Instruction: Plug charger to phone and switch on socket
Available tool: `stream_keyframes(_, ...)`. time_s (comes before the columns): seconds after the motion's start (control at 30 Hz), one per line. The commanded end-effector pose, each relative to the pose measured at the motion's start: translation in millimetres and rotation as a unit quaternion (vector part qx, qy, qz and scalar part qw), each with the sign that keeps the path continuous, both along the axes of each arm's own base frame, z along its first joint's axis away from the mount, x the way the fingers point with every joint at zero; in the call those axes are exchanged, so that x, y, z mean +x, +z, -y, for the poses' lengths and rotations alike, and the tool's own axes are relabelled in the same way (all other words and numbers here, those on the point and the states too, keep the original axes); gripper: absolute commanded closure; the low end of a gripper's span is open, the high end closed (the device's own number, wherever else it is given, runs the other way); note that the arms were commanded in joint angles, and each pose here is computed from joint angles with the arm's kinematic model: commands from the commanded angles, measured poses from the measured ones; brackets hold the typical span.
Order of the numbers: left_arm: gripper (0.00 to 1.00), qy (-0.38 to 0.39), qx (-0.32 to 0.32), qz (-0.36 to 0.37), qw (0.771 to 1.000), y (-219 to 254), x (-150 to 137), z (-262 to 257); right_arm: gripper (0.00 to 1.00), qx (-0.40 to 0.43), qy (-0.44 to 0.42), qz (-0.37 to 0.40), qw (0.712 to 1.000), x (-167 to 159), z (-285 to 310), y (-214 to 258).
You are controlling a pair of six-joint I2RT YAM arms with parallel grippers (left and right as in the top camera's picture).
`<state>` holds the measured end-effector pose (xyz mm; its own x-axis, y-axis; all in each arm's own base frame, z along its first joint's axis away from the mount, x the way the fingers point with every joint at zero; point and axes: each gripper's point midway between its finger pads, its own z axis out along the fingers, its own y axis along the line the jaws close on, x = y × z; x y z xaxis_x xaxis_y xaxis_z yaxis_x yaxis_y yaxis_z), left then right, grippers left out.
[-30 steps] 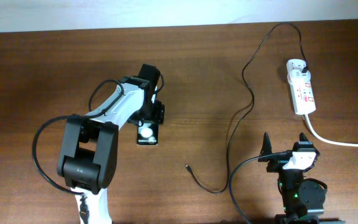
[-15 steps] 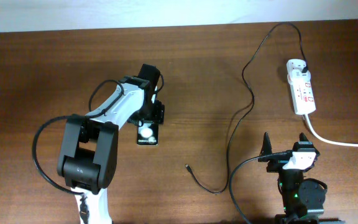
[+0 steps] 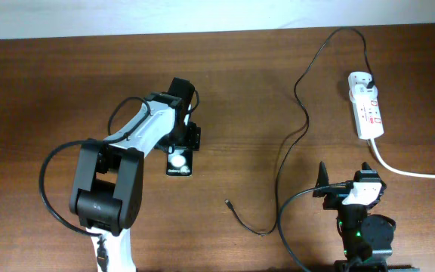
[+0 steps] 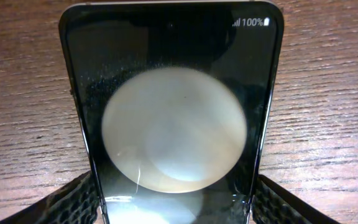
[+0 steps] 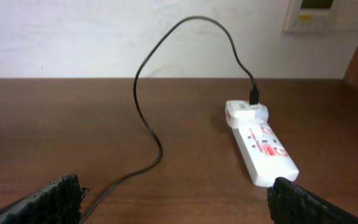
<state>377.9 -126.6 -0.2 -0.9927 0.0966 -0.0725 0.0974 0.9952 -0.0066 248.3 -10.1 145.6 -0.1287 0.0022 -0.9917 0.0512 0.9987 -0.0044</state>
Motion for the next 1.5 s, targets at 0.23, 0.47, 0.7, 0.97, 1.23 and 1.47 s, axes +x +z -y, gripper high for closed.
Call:
stream_keyframes(0.23,0.20,0.002,-0.012,-0.016,1.000,-9.1,-5.1,1.9,0.01,0.003,0.007,-0.031,0.999,1.0,-3.1,-15.7)
stream_keyframes(0.47,0.00,0.002,-0.009,-0.019,1.000,-10.1,-7.3,0.8,0.02,0.003,0.007,-0.031,0.999,1.0,-3.1,-15.6)
stream_keyframes(0.7,0.01,-0.001,-0.010,-0.015,1.000,-10.0,-5.6,2.9,0.02,0.003,0.007,-0.031,0.999,1.0,-3.1,-15.7)
stream_keyframes(0.97,0.01,0.000,-0.011,-0.011,1.000,-9.9,-3.9,3.2,0.02,0.003,0.007,-0.031,0.999,1.0,-3.1,-15.7)
stream_keyframes(1.23,0.01,0.000,-0.011,-0.012,1.000,-9.9,-4.2,3.3,0.02,0.003,0.006,-0.031,0.999,1.0,-3.1,-15.7)
stream_keyframes(1.47,0.00,0.000,-0.011,-0.012,1.000,-9.9,-3.9,3.3,0.02,0.003,0.007,-0.031,0.999,1.0,-3.1,-15.6)
